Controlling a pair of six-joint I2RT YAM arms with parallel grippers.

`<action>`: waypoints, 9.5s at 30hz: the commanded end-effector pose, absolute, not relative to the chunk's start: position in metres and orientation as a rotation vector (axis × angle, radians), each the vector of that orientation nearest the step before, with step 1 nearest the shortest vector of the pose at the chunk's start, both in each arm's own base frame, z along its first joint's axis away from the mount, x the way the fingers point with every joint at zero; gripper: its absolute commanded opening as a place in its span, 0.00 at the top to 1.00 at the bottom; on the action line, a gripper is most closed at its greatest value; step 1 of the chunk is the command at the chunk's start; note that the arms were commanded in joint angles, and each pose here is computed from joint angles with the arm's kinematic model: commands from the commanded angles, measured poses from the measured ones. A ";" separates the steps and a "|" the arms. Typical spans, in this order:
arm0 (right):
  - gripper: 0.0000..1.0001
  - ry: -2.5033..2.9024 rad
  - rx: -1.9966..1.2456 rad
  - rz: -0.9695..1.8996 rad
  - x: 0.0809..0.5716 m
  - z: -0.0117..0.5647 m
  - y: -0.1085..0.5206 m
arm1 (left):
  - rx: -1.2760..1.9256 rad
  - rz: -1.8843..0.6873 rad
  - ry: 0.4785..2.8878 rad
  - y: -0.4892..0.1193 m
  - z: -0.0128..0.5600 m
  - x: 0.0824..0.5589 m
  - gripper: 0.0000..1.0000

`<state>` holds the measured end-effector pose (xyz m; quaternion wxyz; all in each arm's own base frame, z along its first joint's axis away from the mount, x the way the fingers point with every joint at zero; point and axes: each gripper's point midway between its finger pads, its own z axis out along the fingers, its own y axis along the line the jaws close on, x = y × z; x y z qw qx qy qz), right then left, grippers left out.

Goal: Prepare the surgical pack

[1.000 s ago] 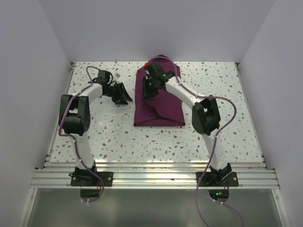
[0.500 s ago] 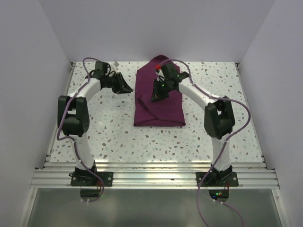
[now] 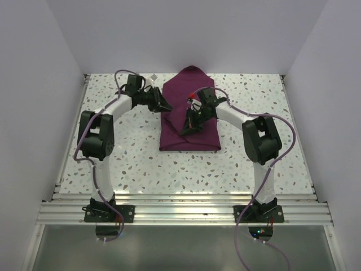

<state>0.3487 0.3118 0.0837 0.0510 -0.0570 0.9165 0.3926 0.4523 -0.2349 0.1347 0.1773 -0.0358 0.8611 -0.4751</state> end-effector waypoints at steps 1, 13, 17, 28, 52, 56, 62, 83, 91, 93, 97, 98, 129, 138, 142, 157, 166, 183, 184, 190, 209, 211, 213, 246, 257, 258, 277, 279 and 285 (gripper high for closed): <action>1.00 2.771 -0.203 1.285 0.342 0.088 0.316 | -0.072 -1.419 2.436 -0.249 0.132 0.452 0.78; 1.00 2.846 -0.160 1.229 0.320 0.068 0.292 | -0.111 -1.292 2.568 -0.222 0.091 0.431 0.79; 1.00 2.827 -0.129 1.219 0.320 0.075 0.281 | -0.101 -1.233 2.611 -0.209 0.078 0.422 0.79; 1.00 2.678 -0.022 1.099 0.365 0.118 0.253 | -0.085 -1.143 2.615 -0.190 0.081 0.424 0.80; 0.98 2.397 0.278 0.613 0.436 0.137 0.152 | -0.044 -1.044 2.371 -0.172 0.133 0.499 0.40; 0.84 2.204 0.380 0.516 0.498 0.166 0.140 | -0.071 -1.039 2.312 -0.167 0.122 0.529 0.38; 0.56 2.187 0.382 0.371 0.565 0.152 0.131 | -0.083 -1.027 2.213 -0.166 0.106 0.577 0.33; 0.30 2.247 0.402 0.580 0.658 0.052 0.142 | -0.302 -1.003 2.033 -0.171 0.061 0.658 0.27; 0.34 2.259 0.452 0.670 0.667 0.022 0.155 | -0.394 -1.091 2.021 -0.184 0.041 0.669 0.33; 0.35 2.257 0.445 0.687 0.669 0.022 0.158 | -0.404 -1.103 2.027 -0.187 0.035 0.670 0.35; 0.41 2.267 0.447 0.714 0.670 0.014 0.162 | -0.410 -1.120 2.030 -0.193 0.030 0.670 0.38; 0.41 2.267 0.453 0.713 0.670 0.013 0.161 | -0.403 -1.118 2.026 -0.193 0.031 0.672 0.39; 1.00 2.120 0.451 0.972 0.670 0.126 0.189 | -0.351 -1.178 1.929 -0.191 0.136 0.670 1.00; 1.00 2.191 0.422 0.956 0.631 0.162 0.184 | -0.225 -1.141 2.018 -0.193 0.161 0.624 1.00; 1.00 2.215 0.414 0.956 0.611 0.175 0.184 | -0.173 -1.143 2.055 -0.199 0.167 0.601 1.00; 1.00 2.328 0.412 0.930 0.522 0.195 0.173 | 0.027 -1.079 2.144 -0.211 0.193 0.509 1.00; 1.00 2.418 0.381 0.913 0.476 0.183 0.168 | 0.059 -1.059 2.219 -0.202 0.174 0.465 1.00; 1.00 2.686 0.334 0.764 0.409 0.113 0.148 | 0.162 -1.130 2.408 -0.224 0.107 0.386 0.93; 0.95 2.697 0.329 0.753 0.408 0.113 0.147 | 0.163 -1.137 2.427 -0.224 0.102 0.380 0.90; 0.41 2.513 0.201 0.703 0.447 0.150 0.143 | 0.160 -1.118 2.468 -0.218 0.087 0.365 0.87; 0.26 2.391 -0.073 1.092 0.554 0.131 0.265 | 0.176 -1.100 2.526 -0.211 0.068 0.350 0.72; 0.27 2.400 -0.060 1.051 0.552 0.130 0.263 | 0.213 -1.101 2.493 -0.211 0.075 0.351 0.65; 0.28 2.440 -0.015 1.024 0.546 0.119 0.261 | 0.241 -1.085 2.442 -0.210 0.090 0.353 0.53; 0.42 2.550 0.058 0.805 0.449 0.151 0.202 | 0.252 -1.145 2.384 -0.246 0.101 0.498 0.27; 0.43 2.554 0.085 0.825 0.450 0.145 0.204 | 0.350 -1.286 2.376 -0.278 0.105 0.470 0.31; 0.43 2.552 0.088 0.825 0.451 0.146 0.204 | 0.351 -1.291 2.378 -0.278 0.104 0.469 0.32; 0.43 2.533 0.154 0.857 0.461 0.153 0.202 | 0.498 -1.292 2.278 -0.290 0.150 0.439 1.00; 0.43 2.531 0.166 0.860 0.459 0.156 0.202 | 0.521 -1.282 2.289 -0.290 0.146 0.425 1.00; 0.36 2.517 0.130 0.866 0.459 0.165 0.199 | 0.605 -1.243 2.280 -0.295 0.154 0.375 1.00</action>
